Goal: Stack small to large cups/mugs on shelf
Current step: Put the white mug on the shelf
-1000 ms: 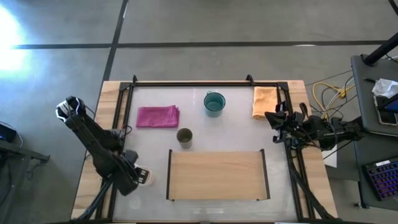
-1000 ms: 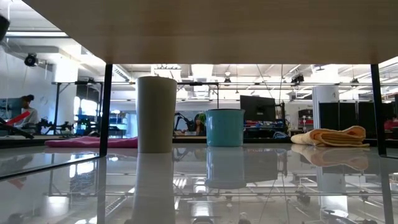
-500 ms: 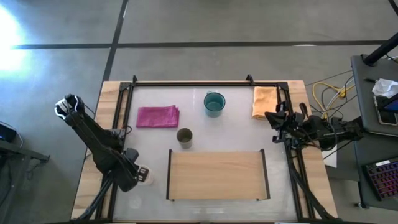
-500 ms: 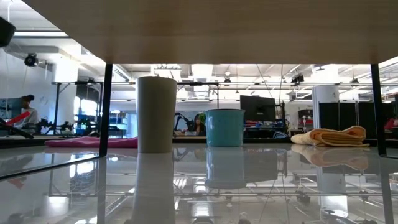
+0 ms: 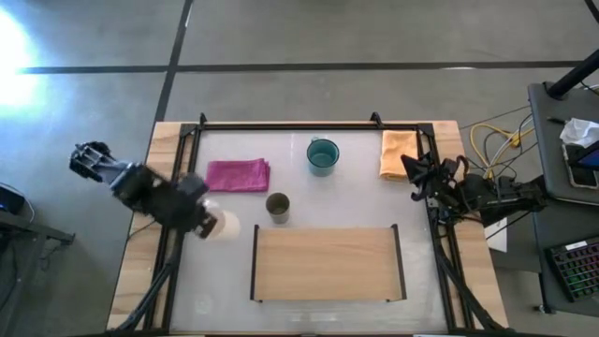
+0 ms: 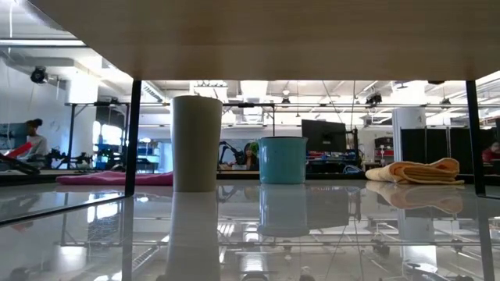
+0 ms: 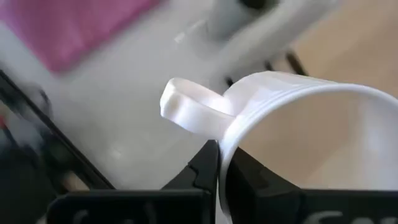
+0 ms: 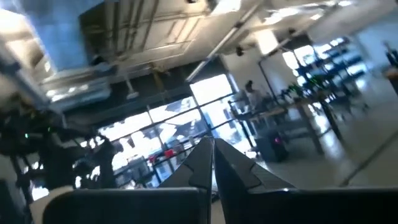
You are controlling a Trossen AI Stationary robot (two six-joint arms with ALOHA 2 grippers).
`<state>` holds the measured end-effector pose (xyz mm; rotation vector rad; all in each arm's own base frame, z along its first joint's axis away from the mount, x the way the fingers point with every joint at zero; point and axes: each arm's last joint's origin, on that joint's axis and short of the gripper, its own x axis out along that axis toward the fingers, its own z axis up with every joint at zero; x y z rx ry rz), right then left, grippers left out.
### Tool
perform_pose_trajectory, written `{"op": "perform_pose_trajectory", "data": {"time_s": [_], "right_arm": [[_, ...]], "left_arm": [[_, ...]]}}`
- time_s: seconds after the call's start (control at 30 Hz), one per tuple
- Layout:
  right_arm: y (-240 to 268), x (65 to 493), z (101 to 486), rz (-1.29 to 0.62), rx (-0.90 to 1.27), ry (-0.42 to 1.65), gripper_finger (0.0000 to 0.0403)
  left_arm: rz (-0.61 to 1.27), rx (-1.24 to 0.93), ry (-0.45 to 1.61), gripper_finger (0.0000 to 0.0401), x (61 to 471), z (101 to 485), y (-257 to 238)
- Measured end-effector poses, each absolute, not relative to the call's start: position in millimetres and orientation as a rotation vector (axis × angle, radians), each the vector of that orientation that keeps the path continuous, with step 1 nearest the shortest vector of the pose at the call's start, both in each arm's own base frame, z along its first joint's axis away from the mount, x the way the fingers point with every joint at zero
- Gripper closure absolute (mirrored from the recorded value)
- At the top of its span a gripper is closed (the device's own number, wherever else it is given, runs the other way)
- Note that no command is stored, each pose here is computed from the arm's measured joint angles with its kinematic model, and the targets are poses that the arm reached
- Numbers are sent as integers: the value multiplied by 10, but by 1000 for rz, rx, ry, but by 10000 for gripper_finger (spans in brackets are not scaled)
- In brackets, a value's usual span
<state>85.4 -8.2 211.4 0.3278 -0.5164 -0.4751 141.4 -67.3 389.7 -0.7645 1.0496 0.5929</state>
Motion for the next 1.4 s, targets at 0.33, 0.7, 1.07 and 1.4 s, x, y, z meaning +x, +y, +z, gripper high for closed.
{"op": "perform_pose_trajectory", "data": {"time_s": [0.33,0.7,1.07,1.4], "right_arm": [[-18,939,2087,-240,389,-471,394],[23,1089,1977,-142,500,-339,394],[103,1179,1899,101,645,-197,394],[103,1177,1901,109,724,-196,394]], "left_arm": [[377,-293,1081,401,2165,4125,-247],[216,-258,1089,401,2779,4263,-468],[170,-293,1153,401,3045,4128,-1185],[153,-216,1235,401,3218,3832,-1491]]}}
